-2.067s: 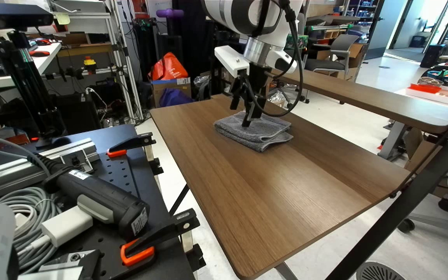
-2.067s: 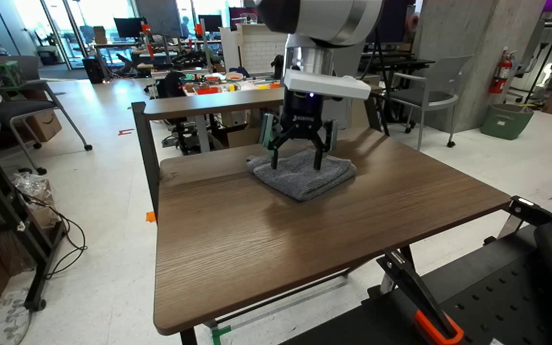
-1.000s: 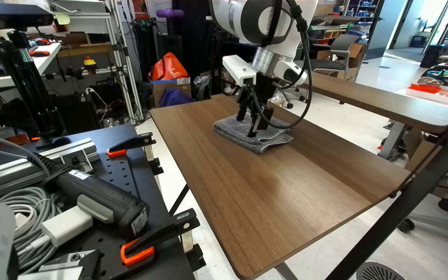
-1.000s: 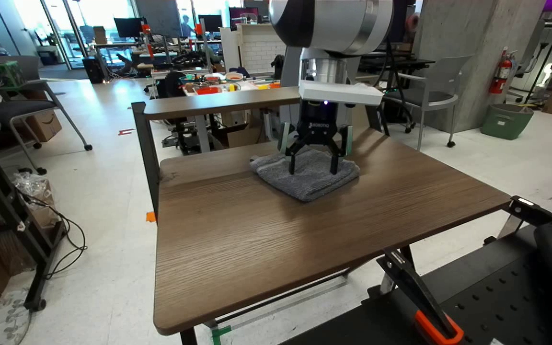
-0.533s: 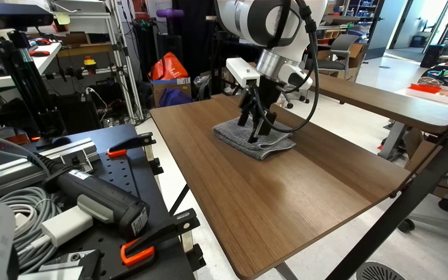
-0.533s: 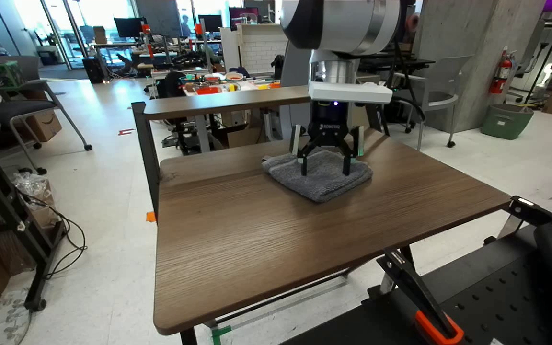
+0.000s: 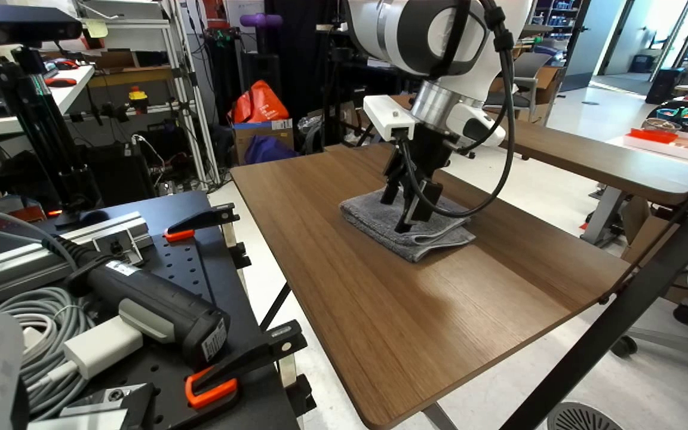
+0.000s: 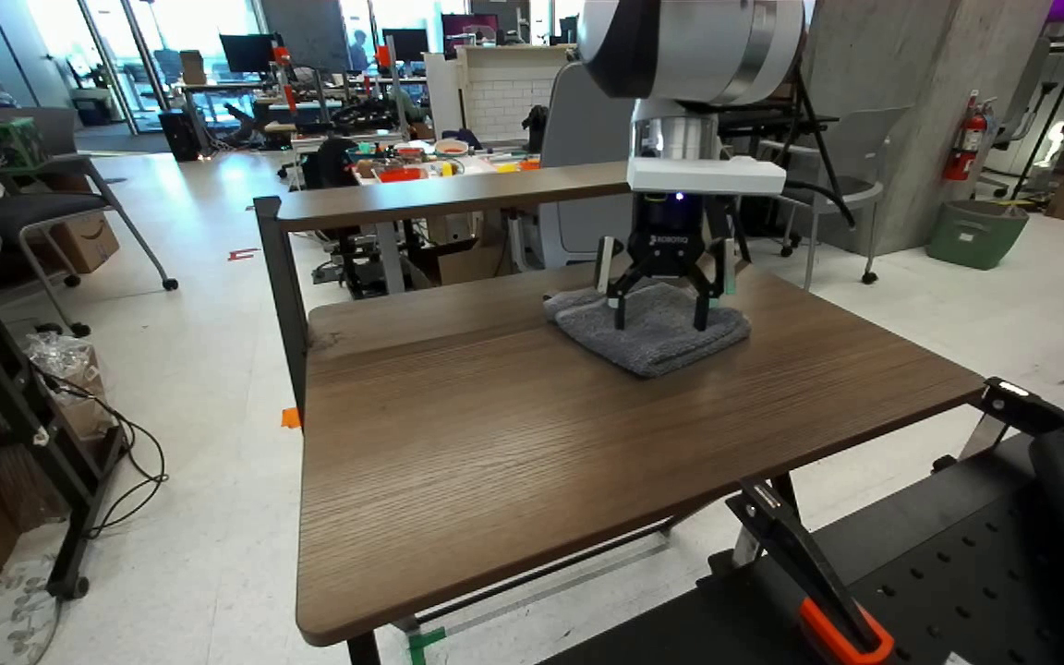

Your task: Move the cloth

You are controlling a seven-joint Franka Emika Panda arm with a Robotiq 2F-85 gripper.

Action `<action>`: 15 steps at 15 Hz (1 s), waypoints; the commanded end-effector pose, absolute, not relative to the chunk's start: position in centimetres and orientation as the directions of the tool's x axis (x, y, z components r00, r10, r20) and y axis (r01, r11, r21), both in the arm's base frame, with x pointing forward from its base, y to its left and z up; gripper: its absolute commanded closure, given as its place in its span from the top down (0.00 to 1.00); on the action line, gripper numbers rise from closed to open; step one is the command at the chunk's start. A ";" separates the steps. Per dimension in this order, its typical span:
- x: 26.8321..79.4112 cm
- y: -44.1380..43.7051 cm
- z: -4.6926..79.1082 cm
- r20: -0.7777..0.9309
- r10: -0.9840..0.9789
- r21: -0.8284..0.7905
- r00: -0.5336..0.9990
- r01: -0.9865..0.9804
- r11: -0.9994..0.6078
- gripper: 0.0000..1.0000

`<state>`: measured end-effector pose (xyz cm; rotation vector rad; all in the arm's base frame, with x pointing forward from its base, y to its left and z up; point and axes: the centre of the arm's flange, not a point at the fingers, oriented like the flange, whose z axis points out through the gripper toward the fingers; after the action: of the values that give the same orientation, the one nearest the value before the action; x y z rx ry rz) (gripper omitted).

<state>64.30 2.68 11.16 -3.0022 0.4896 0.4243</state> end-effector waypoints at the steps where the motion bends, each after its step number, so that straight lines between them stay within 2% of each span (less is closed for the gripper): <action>1: 64.5 0.6 10.6 -0.291 -0.359 0.003 0.887 -0.375 -0.927 1.00; 15: 60.2 -9.5 10.7 -0.278 -0.625 0.074 0.729 -0.633 -0.771 1.00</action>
<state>62.51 -7.01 10.56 -2.9424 0.9284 0.4598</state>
